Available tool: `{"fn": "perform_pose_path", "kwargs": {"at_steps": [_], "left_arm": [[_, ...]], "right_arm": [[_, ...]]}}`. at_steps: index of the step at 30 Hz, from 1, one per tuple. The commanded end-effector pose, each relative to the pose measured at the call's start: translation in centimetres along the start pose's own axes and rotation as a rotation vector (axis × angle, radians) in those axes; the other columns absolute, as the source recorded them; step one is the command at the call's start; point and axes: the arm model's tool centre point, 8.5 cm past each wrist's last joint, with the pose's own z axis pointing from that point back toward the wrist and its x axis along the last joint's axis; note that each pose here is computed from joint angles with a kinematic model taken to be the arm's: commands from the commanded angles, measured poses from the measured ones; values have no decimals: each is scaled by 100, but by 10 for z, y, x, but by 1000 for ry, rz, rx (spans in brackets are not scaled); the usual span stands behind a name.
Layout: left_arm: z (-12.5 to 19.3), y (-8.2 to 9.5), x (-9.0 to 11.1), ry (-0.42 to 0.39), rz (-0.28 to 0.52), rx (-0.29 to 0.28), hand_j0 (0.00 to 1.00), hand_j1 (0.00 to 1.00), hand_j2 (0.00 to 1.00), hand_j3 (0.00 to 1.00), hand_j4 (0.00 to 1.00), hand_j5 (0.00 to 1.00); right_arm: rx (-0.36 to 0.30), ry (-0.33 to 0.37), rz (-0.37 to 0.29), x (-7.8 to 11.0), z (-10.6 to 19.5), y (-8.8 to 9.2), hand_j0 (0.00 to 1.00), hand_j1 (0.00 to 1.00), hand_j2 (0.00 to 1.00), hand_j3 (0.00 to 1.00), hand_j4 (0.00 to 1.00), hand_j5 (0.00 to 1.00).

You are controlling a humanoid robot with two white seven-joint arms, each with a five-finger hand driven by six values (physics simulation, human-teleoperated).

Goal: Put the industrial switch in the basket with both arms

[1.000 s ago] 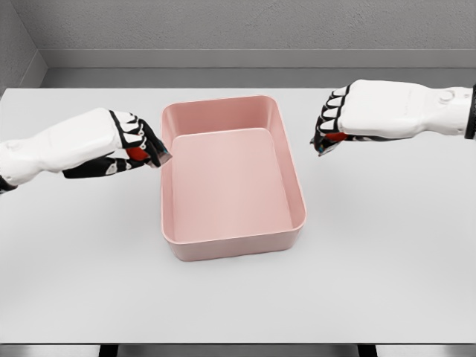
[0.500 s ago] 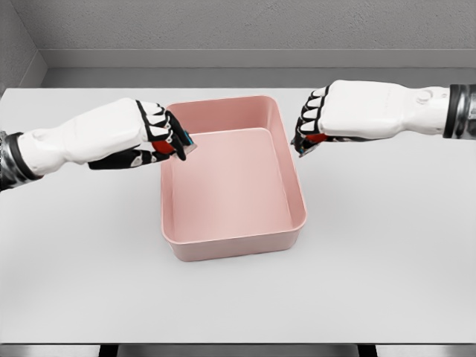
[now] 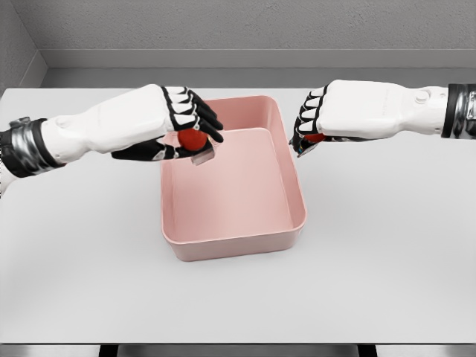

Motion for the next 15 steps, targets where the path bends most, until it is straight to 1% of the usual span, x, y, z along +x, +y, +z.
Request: {"fn": "perform_pose_path", "kwargs": {"at_steps": [1, 11, 15], "left_arm": [[-5, 0, 1, -12, 11, 20, 100, 100, 100, 100, 100, 100], [-13, 10, 3, -32, -11, 42, 100, 100, 100, 100, 100, 100], [-10, 22, 1, -23, -38, 46, 100, 100, 100, 100, 100, 100]], "right_arm": [[-3, 1, -5, 0, 0, 0, 56, 56, 56, 56, 56, 56], [-4, 2, -2, -1, 1, -2, 56, 56, 56, 56, 56, 56], [-13, -9, -3, 1, -4, -2, 57, 57, 57, 57, 57, 57]]}}
